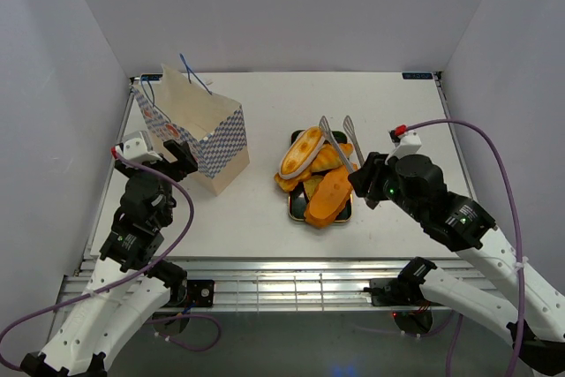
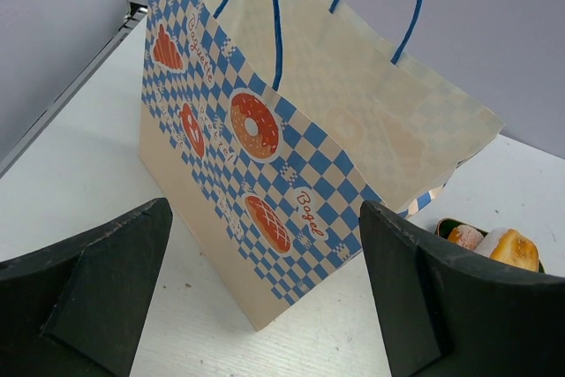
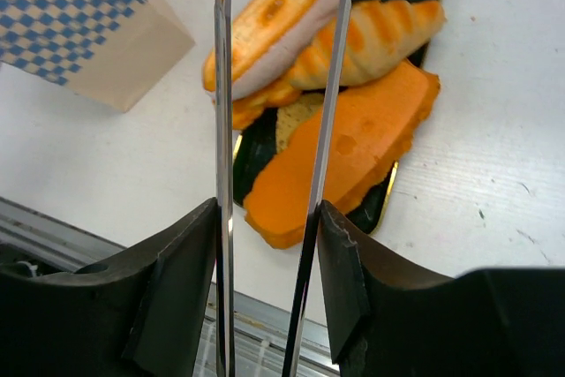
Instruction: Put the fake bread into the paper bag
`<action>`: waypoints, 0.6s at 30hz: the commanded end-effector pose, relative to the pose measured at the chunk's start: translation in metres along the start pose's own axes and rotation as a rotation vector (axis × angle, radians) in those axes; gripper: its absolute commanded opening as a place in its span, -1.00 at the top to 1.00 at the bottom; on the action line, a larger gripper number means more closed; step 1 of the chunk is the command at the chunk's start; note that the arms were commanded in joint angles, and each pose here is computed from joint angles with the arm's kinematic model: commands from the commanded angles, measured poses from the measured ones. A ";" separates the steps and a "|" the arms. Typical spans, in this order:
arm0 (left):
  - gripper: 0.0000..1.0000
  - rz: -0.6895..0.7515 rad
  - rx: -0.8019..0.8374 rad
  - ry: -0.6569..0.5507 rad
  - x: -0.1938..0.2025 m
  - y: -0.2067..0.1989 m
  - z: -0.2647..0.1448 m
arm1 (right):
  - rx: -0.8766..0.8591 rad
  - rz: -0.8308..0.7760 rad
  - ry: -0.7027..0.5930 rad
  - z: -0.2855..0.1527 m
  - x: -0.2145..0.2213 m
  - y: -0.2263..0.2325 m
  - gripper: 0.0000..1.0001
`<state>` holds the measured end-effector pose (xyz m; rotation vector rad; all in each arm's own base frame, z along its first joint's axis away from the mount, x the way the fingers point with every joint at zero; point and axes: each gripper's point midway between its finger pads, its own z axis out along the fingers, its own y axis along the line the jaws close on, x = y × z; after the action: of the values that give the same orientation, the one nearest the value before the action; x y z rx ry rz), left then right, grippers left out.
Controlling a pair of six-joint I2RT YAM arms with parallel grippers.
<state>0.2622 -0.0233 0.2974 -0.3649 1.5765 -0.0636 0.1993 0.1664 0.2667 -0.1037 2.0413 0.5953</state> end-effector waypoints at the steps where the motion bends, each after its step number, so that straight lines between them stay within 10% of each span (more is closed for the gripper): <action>1: -0.95 0.004 0.017 0.001 -0.002 -0.004 0.000 | 0.131 0.027 0.008 0.002 0.012 -0.027 -0.04; 18: -0.95 0.008 0.031 0.015 0.001 -0.008 0.001 | 0.203 -0.021 0.139 0.016 0.064 -0.052 0.00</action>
<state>0.2647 -0.0270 0.2942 -0.3502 1.5918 -0.0688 0.1854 0.1368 0.1820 -0.0752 2.2617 0.3745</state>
